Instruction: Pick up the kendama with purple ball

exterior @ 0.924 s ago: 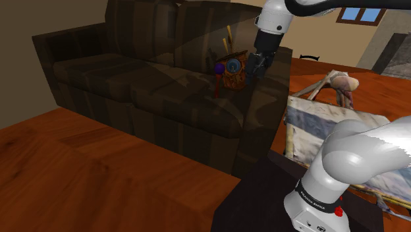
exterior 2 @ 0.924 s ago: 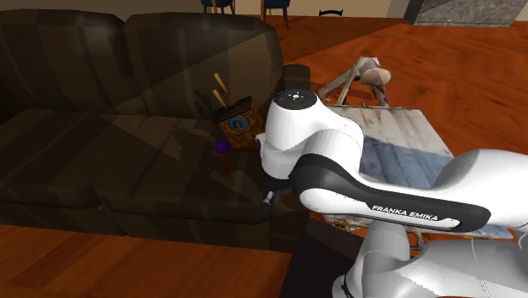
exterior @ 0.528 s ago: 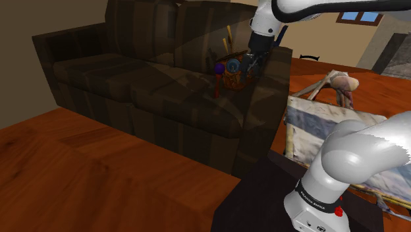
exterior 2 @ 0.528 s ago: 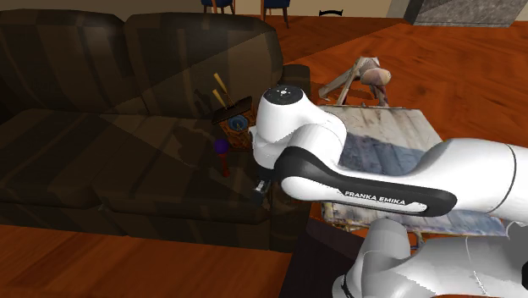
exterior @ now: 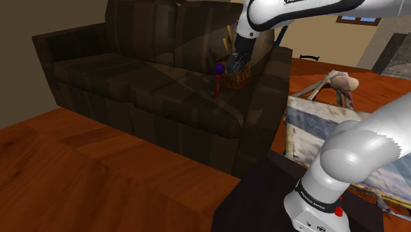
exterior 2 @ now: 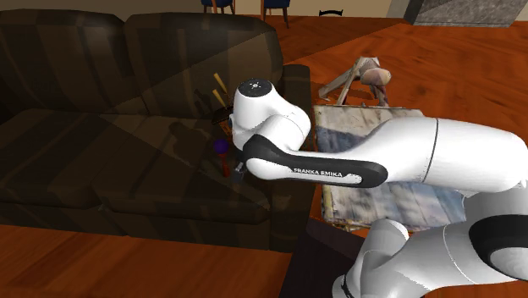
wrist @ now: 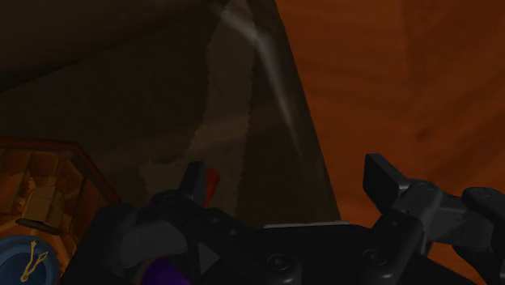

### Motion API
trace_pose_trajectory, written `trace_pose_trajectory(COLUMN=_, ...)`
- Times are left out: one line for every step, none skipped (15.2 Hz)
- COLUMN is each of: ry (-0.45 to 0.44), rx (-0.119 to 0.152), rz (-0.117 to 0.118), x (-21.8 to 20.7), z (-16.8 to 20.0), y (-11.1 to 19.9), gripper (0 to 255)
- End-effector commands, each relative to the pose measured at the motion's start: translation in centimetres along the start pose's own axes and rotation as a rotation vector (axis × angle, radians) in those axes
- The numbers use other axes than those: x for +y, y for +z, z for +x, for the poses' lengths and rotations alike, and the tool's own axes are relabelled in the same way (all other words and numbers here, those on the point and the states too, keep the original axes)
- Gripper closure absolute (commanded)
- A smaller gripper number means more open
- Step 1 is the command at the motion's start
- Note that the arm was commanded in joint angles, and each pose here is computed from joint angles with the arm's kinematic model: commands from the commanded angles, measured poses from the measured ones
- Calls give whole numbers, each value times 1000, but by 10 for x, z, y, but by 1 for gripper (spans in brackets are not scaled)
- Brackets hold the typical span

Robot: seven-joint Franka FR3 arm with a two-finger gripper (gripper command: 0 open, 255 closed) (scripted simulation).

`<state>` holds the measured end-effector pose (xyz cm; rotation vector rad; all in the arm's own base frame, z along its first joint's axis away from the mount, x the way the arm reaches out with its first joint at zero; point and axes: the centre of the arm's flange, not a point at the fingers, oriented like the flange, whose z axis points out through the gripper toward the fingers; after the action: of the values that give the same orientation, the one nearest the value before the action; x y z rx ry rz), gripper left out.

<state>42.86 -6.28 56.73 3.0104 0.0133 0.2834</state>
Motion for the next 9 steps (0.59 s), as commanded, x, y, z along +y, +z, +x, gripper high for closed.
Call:
trace_pose_trajectory(ry=-4, rx=16, rz=-16, x=14, z=19, y=7, gripper=0)
trace_pose_trajectory(ry=-6, rx=23, rz=-23, x=20, z=29, y=11, gripper=0)
trace_pose_trajectory(ry=-8, rx=30, rz=-31, x=26, z=38, y=14, gripper=0)
trace_pose_trajectory(ry=-10, rx=37, rz=-38, x=32, z=48, y=17, gripper=0)
trace_pose_trajectory(ry=-12, rx=45, rz=-46, x=38, z=57, y=21, gripper=0)
trace_pose_trajectory(ry=-14, rx=52, rz=-53, x=44, z=67, y=24, gripper=0)
trace_pose_trajectory(ry=-16, rx=59, rz=-61, x=50, z=77, y=27, gripper=0)
trace_pose_trajectory(ry=-18, rx=66, rz=-68, x=56, z=86, y=30, gripper=0)
trace_pose_trajectory(ry=-20, rx=73, rz=-75, x=62, z=96, y=32, gripper=0)
